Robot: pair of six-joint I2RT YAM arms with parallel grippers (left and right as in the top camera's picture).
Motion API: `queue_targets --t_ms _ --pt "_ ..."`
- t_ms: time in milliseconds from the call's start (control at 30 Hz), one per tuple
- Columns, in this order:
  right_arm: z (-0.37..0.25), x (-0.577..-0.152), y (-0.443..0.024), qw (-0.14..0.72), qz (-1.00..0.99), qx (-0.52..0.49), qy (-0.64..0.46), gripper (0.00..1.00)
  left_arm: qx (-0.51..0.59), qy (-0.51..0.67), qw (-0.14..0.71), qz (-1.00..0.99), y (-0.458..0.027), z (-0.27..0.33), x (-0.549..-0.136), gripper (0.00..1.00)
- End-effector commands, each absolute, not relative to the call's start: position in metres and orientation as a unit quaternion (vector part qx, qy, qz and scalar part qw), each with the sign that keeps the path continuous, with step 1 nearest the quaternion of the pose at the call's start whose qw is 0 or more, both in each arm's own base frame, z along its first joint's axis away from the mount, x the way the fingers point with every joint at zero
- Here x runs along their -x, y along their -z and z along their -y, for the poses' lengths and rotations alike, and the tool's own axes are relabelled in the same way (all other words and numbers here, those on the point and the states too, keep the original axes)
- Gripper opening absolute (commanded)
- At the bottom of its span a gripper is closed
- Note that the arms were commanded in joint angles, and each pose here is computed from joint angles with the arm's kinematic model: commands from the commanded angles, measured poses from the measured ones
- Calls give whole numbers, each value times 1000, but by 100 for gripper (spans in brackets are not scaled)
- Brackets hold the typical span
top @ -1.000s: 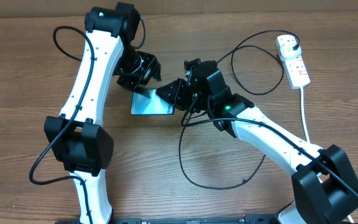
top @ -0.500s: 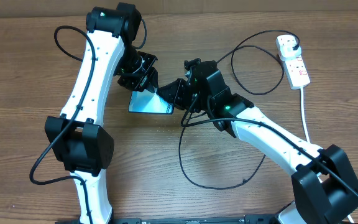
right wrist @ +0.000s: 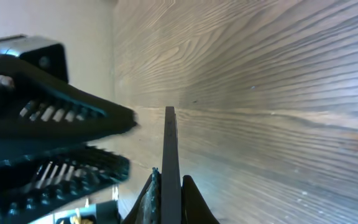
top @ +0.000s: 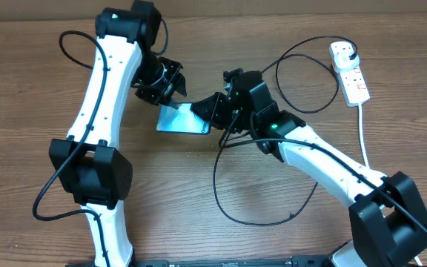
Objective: Plug charger to phone and switch on socket
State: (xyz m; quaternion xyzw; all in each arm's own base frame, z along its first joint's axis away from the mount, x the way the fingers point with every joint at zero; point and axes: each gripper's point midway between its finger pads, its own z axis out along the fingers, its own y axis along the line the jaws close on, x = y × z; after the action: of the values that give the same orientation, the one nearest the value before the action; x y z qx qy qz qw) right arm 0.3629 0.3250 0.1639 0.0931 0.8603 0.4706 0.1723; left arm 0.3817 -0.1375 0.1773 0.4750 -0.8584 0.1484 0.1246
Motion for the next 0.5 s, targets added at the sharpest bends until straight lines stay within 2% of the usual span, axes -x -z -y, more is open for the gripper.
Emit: queue_targets --t_ms 0,67,233,333,467 --pt "-304 -385 -177 186 -849 -111 -482 4 -326 -214 68 918 -189 136 -402 36" --pt "-292 -393 -178 186 -845 -129 -484 4 -246 -263 44 932 -196 146 -412 38" --pt "-267 -412 -187 181 -826 -181 -503 4 -139 -331 13 933 -211 165 -420 61" --pt "-251 -427 -196 178 -801 -229 -523 4 -51 -412 -11 910 -232 188 -423 67" --pt "-238 -444 -215 187 -766 -269 -553 4 -26 -465 -19 885 -249 202 -425 79"
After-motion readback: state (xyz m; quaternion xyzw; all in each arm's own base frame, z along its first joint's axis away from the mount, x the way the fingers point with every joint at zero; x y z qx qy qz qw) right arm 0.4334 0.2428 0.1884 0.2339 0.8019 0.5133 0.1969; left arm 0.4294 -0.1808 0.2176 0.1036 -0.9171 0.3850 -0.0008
